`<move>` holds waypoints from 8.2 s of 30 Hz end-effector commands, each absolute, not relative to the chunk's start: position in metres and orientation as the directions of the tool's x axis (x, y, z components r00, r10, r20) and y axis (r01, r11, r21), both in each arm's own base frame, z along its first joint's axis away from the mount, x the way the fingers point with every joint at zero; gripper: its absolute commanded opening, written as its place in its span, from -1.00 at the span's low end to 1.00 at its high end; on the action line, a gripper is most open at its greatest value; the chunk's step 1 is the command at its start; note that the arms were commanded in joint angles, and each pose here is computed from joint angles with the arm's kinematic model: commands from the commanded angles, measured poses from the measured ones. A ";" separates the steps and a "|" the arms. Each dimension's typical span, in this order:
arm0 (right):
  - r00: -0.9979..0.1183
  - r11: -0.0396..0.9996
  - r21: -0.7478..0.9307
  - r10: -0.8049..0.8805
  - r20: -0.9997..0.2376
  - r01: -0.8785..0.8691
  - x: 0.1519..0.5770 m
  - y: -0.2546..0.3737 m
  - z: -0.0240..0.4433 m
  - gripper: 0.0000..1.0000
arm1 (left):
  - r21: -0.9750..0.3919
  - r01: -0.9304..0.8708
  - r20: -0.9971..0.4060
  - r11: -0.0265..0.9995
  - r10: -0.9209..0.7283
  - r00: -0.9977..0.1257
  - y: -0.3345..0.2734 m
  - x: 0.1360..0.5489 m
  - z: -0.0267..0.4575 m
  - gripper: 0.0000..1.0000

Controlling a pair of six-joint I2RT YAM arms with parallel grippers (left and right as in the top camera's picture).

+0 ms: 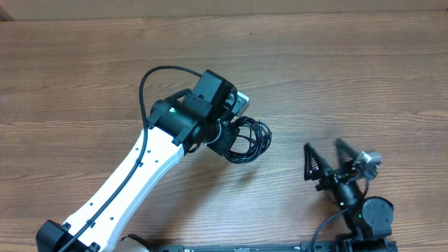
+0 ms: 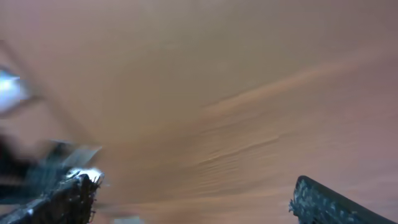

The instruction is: Untangle cables

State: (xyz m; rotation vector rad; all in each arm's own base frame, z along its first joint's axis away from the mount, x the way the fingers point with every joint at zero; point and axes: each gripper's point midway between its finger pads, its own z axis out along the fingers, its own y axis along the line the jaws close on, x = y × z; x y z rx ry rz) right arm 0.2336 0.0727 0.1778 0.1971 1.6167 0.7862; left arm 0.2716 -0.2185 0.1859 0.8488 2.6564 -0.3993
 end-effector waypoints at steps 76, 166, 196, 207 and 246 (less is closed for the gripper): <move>-0.788 0.369 0.926 0.544 -0.289 -0.085 0.260 0.199 0.200 -0.92 | -0.540 0.058 -0.261 0.840 -0.102 -0.960 -0.187 0.321 0.212 0.99; -0.848 0.342 0.940 0.498 -0.180 0.002 0.251 0.208 0.183 -0.81 | -0.916 -0.255 0.031 0.310 -0.579 -0.814 -0.223 0.289 0.153 -0.91; -0.650 0.486 0.583 0.039 -0.759 -0.651 0.227 0.221 0.180 0.30 | -0.786 0.535 -0.542 0.310 0.073 -0.837 -0.212 0.223 0.154 -0.92; -0.740 0.340 0.682 -0.063 -0.670 -0.647 0.198 0.236 0.166 -0.85 | -0.803 0.485 -0.518 0.347 -0.004 -0.855 -0.211 0.240 0.160 -0.92; -0.783 0.501 0.701 0.070 -0.617 -0.508 0.228 0.223 0.155 -0.82 | -0.706 0.708 -0.700 0.026 0.125 -0.703 -0.221 0.199 0.196 -0.92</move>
